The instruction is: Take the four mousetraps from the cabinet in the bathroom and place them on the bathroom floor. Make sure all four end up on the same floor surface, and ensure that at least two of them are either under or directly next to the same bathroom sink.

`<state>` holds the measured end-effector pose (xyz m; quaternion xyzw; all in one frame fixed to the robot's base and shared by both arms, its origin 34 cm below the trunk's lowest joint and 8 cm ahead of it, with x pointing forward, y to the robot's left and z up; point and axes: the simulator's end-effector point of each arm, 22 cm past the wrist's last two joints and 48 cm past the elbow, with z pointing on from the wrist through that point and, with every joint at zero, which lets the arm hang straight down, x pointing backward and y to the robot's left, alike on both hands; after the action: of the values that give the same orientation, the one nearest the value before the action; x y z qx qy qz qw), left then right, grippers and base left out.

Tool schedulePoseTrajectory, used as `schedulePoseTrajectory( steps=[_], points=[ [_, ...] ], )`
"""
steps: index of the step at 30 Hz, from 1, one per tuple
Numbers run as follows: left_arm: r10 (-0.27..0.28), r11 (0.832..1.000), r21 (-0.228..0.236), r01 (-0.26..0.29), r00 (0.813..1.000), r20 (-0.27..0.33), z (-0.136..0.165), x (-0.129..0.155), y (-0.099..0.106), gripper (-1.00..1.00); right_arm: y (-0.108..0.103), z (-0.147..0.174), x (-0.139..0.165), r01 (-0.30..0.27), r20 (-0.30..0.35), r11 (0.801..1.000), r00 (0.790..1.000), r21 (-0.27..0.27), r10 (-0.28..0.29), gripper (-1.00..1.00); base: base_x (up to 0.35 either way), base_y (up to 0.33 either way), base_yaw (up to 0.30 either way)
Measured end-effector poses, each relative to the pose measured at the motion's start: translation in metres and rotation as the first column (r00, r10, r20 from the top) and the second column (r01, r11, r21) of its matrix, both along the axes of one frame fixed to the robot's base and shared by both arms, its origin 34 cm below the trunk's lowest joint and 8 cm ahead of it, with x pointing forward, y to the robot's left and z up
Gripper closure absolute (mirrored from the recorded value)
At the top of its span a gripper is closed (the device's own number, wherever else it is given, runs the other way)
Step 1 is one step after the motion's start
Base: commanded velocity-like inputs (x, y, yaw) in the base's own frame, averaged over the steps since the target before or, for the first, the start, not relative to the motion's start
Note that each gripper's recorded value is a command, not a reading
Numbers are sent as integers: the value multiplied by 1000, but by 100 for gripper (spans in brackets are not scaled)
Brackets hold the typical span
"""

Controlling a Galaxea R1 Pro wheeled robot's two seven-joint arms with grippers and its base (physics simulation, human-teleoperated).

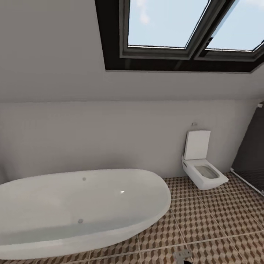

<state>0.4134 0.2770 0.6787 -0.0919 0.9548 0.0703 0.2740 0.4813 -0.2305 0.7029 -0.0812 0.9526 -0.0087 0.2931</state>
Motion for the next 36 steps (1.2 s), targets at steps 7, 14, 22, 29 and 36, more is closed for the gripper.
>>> schedulePoseTrajectory(
  steps=[7, 14, 22, 29, 36],
  points=[
    [0, 1000, 0, 0, 1000, 0, 0, 0, 0, -100, 0, 0, 0, 0, 0, 1000, 1000, 0, 0, -100, 0, 0, -293],
    [0, 1000, 0, 0, 1000, 0, 0, 0, 0, -100, 0, 0, 0, 1, 0, 1000, 1000, 1, -1, -100, 0, 0, -293],
    [0, 1000, 0, 0, 1000, 0, 0, 0, 0, -100, 0, 0, 0, 1, 0, 1000, 1000, 1, -1, -100, 0, 0, -293],
    [0, 1000, 0, 0, 1000, 0, 0, 0, 0, -100, 0, 0, 0, 1, 0, 1000, 1000, 1, -1, -100, 0, 0, -292],
    [0, 1000, 0, 0, 1000, 0, 0, 0, 0, -100, 0, 0, 0, 1, 0, 1000, 1000, 1, -1, -100, 0, 0, -292]
  ],
)
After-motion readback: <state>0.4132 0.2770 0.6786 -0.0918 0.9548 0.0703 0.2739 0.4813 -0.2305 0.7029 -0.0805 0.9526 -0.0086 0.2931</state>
